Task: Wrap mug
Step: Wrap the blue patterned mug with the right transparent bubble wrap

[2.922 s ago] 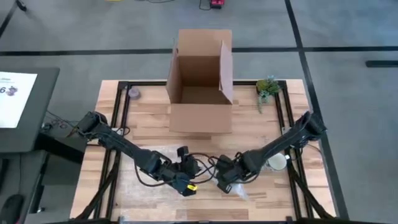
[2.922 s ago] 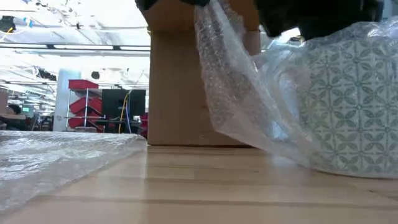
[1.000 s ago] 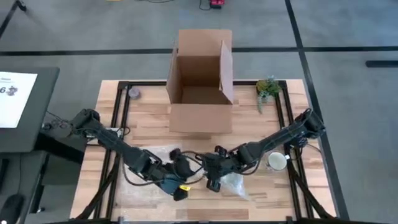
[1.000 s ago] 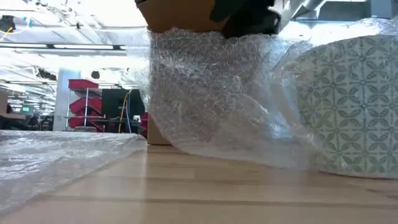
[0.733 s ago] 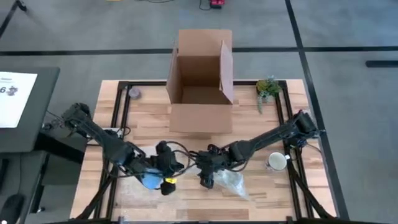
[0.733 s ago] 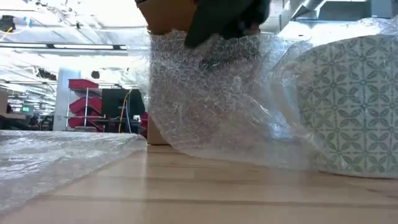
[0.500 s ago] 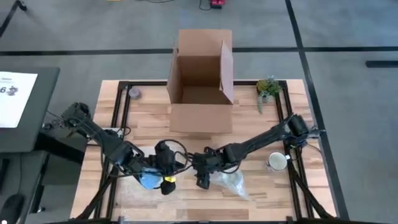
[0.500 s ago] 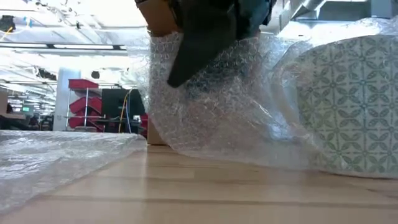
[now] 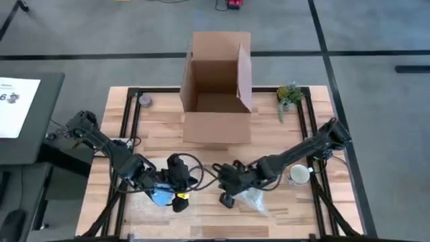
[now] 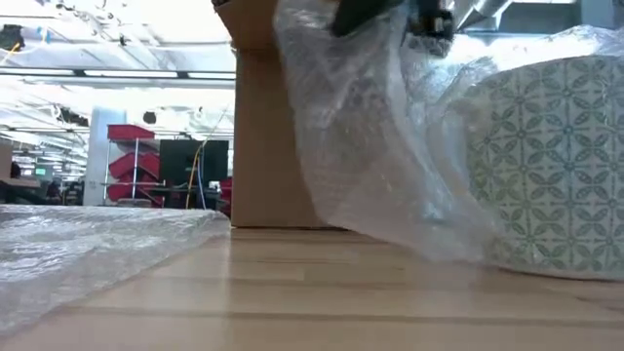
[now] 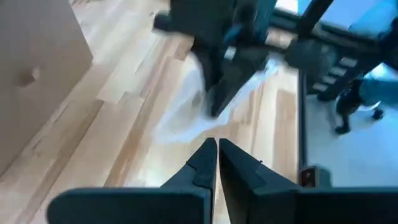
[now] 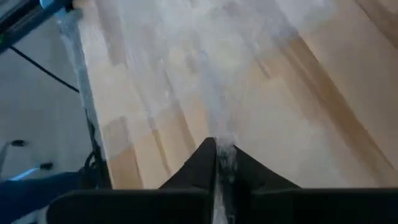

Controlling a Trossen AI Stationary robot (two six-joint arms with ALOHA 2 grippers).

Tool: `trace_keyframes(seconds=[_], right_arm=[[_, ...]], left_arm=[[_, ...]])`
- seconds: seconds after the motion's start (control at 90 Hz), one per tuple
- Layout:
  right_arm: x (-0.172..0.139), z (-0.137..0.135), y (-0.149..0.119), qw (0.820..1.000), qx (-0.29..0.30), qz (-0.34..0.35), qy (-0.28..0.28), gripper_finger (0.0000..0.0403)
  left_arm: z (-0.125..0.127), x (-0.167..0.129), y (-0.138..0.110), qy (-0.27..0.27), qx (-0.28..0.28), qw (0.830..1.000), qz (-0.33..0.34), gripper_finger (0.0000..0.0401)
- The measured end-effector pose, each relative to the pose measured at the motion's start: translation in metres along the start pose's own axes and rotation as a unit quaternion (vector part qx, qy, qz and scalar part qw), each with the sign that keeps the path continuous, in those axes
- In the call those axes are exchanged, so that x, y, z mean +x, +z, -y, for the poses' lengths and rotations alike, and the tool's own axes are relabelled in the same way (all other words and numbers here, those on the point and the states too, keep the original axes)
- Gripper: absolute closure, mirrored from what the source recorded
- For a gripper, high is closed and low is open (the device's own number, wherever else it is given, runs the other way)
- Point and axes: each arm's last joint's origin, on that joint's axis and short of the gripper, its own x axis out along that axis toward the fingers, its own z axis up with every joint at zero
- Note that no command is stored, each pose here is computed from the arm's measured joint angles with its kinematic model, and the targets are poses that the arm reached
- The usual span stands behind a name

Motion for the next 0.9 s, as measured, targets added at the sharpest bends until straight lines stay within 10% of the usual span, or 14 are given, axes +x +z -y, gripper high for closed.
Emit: trace_keyframes(seconds=[0.9], right_arm=[[-0.026,-0.015,-0.061,0.974,0.198,-0.073,-0.079,0.0403]], left_arm=[[0.045,0.102,-0.036,-0.019,0.058,0.998,-0.027,0.0401]])
